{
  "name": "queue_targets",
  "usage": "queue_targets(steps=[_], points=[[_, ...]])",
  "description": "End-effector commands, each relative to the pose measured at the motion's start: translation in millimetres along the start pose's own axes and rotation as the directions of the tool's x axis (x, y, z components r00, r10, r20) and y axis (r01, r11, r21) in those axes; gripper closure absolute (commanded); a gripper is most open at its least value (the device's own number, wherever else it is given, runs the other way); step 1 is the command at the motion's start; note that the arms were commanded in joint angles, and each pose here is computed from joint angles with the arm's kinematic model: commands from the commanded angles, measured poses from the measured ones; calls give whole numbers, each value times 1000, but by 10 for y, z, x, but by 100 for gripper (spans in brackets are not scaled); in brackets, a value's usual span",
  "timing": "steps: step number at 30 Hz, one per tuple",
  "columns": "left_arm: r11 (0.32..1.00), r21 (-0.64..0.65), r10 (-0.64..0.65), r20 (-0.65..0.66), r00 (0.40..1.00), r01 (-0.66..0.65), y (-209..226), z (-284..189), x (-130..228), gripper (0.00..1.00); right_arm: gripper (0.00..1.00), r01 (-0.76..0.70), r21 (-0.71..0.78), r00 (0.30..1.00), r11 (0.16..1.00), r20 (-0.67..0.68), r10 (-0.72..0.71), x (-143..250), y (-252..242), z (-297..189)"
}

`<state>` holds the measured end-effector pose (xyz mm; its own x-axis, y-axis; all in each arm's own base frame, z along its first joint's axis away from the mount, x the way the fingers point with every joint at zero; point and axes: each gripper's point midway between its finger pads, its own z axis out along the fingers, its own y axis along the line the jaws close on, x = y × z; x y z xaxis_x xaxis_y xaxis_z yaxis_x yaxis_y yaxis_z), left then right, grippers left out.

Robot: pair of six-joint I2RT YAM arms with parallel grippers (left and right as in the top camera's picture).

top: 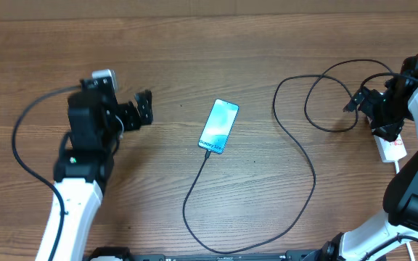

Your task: Plug charger to phone and switch on socket

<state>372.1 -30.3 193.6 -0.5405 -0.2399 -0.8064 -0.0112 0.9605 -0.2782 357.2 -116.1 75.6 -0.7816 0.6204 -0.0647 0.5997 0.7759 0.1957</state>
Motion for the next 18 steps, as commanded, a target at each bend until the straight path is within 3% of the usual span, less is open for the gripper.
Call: queue_targets(steps=[1,8,18], points=[[998,52,23,29,999,-25,-36,-21,223,0,0,9,-7,999,1000,30,-9,-37,26,-98],[996,77,38,137,990,-49,38,-73,523,0,0,9,-7,999,1000,30,-9,-37,26,-98],[998,40,37,132,991,-43,217,-161,1000,0,0,9,-7,999,1000,30,-9,-37,26,-98]])
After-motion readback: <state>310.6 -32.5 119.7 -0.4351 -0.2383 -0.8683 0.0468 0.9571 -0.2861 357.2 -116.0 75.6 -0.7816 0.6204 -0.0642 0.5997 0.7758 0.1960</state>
